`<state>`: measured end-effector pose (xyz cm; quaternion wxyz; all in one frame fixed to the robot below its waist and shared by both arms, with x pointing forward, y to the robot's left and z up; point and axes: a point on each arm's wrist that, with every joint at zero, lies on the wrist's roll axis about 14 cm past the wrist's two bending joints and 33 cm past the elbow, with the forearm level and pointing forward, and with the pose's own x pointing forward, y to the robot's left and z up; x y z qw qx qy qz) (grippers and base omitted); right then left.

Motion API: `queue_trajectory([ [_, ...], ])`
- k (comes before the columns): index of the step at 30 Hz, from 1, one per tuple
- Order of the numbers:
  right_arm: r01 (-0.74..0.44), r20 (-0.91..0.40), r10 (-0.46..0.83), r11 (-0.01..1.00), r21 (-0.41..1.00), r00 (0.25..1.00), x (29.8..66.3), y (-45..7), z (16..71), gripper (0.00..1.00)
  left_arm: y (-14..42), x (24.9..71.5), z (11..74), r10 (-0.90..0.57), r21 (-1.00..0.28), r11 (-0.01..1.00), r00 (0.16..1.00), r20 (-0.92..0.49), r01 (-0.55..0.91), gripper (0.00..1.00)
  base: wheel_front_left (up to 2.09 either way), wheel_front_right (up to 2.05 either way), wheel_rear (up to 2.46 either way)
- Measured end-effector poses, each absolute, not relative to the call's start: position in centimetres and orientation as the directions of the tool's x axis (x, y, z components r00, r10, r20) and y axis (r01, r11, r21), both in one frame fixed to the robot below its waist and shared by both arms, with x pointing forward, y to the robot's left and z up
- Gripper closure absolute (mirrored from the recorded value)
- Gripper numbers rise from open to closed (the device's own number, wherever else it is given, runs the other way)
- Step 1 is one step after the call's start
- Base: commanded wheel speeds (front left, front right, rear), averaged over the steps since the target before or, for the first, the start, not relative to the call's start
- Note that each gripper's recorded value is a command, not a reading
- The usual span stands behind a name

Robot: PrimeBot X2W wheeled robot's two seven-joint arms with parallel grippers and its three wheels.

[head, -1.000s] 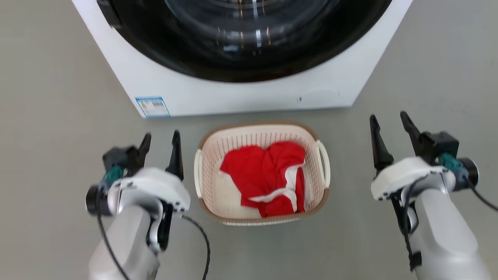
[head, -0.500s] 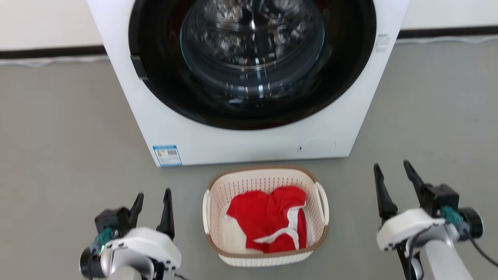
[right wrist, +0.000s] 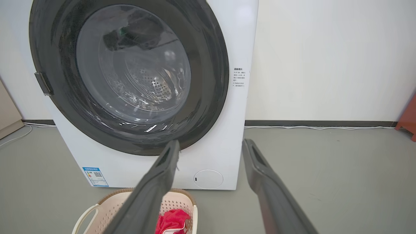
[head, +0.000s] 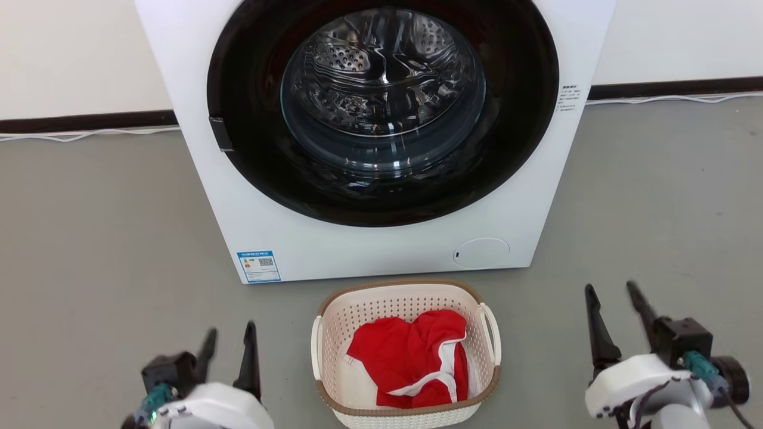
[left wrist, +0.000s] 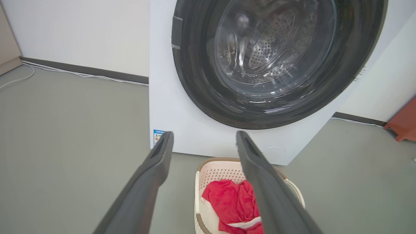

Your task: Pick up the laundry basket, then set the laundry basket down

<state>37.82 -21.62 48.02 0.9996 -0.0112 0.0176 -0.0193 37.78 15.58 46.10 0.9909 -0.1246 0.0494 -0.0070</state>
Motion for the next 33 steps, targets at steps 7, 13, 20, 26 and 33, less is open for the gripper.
queue_trajectory([
  [7, 0.04, -0.175, -0.039, 0.999, 0.005, 0.984, 35.3, -21.1, 43.5, 1.0, 15.6, 34.8, 41.6, -0.015, -0.256, 0.966, 0.97, -0.241, -0.048, 1.0, 0.0, 0.0, 0.0],
  [13, 0.07, -0.172, -0.056, 0.995, 0.077, 0.984, 35.5, -21.3, 43.7, 1.0, 15.9, 34.8, 41.4, -0.005, -0.307, 0.949, 0.966, -0.257, -0.076, 1.0, 0.0, 0.0, 0.0],
  [20, 0.1, -0.17, -0.072, 0.982, 0.162, 0.983, 35.6, -21.5, 43.9, 1.0, 16.1, 34.9, 41.5, 0.001, -0.375, 0.921, 0.964, -0.268, -0.106, 1.0, 0.0, 0.0, 0.0],
  [26, 0.119, -0.161, -0.083, 0.966, 0.229, 0.983, 35.8, -21.7, 44.2, 1.0, 16.3, 35.0, 41.5, 0.007, -0.43, 0.893, 0.961, -0.278, -0.131, 1.0, 0.0, 0.0, 0.0],
  [33, 0.143, -0.163, -0.095, 0.939, 0.312, 0.982, 36.0, -21.8, 44.4, 1.0, 16.4, 35.1, 41.6, 0.009, -0.495, 0.855, 0.959, -0.283, -0.154, 1.0, 0.0, 0.0, 0.0],
])
